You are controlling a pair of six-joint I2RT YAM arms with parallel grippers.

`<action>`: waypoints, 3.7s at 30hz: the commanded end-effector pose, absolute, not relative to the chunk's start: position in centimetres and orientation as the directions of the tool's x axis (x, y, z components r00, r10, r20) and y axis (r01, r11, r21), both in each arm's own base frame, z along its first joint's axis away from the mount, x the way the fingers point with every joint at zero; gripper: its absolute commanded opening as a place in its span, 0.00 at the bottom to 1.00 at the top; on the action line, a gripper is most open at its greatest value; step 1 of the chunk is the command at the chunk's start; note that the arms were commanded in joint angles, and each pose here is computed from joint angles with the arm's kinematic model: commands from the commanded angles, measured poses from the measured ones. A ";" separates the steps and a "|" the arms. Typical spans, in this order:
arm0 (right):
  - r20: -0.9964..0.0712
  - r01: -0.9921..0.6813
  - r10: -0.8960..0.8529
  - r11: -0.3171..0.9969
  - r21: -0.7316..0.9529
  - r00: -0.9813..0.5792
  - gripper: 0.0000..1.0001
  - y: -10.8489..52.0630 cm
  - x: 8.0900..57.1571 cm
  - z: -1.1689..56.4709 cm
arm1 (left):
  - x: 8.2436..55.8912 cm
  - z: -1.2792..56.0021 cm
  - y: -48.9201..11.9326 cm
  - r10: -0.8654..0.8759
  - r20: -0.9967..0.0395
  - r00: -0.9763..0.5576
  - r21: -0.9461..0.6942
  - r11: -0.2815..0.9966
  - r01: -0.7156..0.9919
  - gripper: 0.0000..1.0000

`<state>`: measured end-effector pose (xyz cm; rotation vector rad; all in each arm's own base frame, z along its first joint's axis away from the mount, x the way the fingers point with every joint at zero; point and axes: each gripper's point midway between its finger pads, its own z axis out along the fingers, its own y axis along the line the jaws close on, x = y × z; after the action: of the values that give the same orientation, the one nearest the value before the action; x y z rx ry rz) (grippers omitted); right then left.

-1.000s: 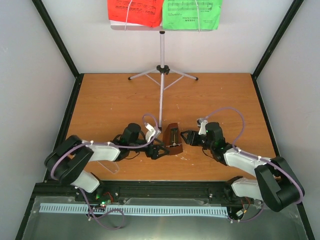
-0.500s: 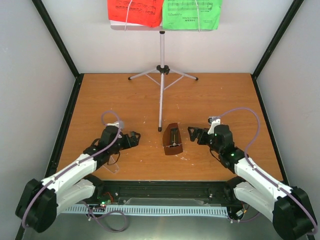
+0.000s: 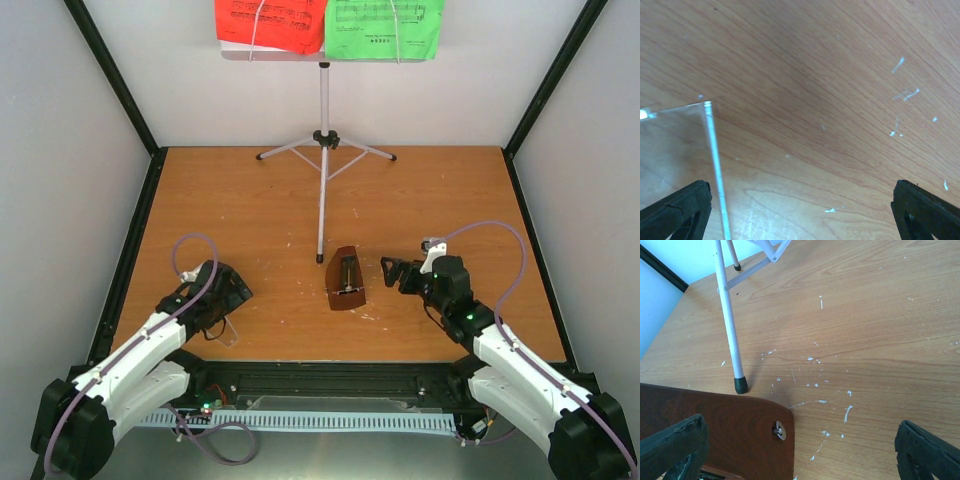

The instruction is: Pack up the instrument practice props

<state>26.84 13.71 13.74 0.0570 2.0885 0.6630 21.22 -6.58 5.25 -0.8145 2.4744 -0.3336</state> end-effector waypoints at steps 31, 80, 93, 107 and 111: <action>-0.761 -0.214 0.250 0.866 0.452 -0.598 1.00 13.6 26.7 12.2 | 21.0 3.1 -4.1 -0.601 -0.409 -0.687 -0.190 0.792 -0.580 0.46; -0.910 -0.336 0.185 0.887 0.317 -0.372 1.00 12.5 26.2 20.5 | 25.4 13.1 -15.6 -0.492 -0.235 -0.838 -0.635 0.731 -0.251 0.00; -0.995 -0.753 0.101 0.653 0.084 -0.024 1.00 18.5 22.2 34.0 | 24.3 18.0 -21.3 -0.295 -0.102 -0.950 -0.798 0.594 -0.099 0.00; -0.976 -0.891 -0.054 0.402 -0.213 0.209 0.97 29.7 15.0 33.8 | 23.5 21.5 -21.9 -0.255 -0.015 -0.967 -0.885 0.454 -0.106 0.00; -0.957 -0.904 -0.083 0.316 -0.289 0.277 0.97 32.3 12.8 32.1 | 23.0 22.4 -22.2 -0.249 0.016 -0.968 -0.903 0.412 -0.120 0.00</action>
<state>13.81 30.63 32.69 -1.0506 1.2604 0.8180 23.28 -21.54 19.19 -0.3699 2.6085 -1.4680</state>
